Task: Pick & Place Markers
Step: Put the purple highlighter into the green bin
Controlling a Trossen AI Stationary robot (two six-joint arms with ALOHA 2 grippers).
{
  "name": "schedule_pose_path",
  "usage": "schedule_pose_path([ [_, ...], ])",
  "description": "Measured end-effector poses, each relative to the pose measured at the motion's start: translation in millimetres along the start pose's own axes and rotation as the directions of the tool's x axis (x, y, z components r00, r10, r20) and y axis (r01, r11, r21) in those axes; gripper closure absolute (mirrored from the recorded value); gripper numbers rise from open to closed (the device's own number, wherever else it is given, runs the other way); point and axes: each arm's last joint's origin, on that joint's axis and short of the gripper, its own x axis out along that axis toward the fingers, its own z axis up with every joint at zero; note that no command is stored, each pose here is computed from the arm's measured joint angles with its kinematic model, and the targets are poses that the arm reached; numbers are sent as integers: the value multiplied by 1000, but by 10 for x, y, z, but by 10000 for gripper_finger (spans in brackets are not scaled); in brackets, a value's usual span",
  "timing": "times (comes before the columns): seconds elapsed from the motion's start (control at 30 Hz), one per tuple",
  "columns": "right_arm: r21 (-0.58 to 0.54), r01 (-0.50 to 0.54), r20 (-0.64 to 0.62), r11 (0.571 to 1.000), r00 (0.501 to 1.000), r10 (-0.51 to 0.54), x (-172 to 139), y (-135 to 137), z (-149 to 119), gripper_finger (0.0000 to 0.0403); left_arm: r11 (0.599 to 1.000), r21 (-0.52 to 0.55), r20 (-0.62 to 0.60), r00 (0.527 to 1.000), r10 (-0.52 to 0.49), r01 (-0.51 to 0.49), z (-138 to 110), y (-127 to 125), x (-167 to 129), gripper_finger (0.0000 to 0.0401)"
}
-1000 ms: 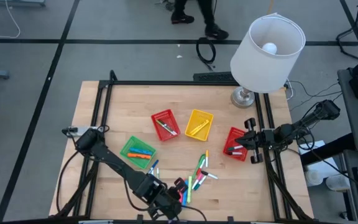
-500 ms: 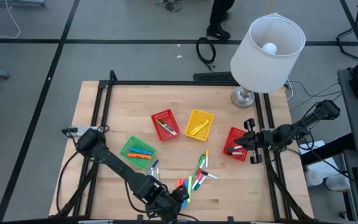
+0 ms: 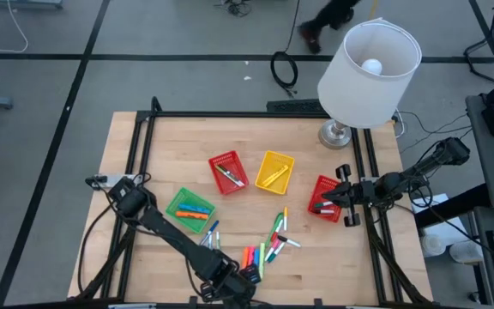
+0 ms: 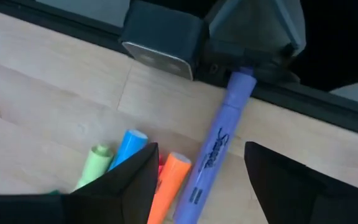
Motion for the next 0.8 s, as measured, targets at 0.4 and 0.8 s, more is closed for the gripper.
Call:
schedule_pose_path([
  [0.4, -2, 0, -1, 1000, 1000, 0, 1, 1, -2, 403, 999, 36, -26, 999, -37, 38, -56, -9, 123, 158],
  [0.8, -10, -1, -22, 1000, 1000, 0, 9, 7, -25, 403, 999, 9, -35, 998, -48, 49, -92, -10, 272, 158],
])
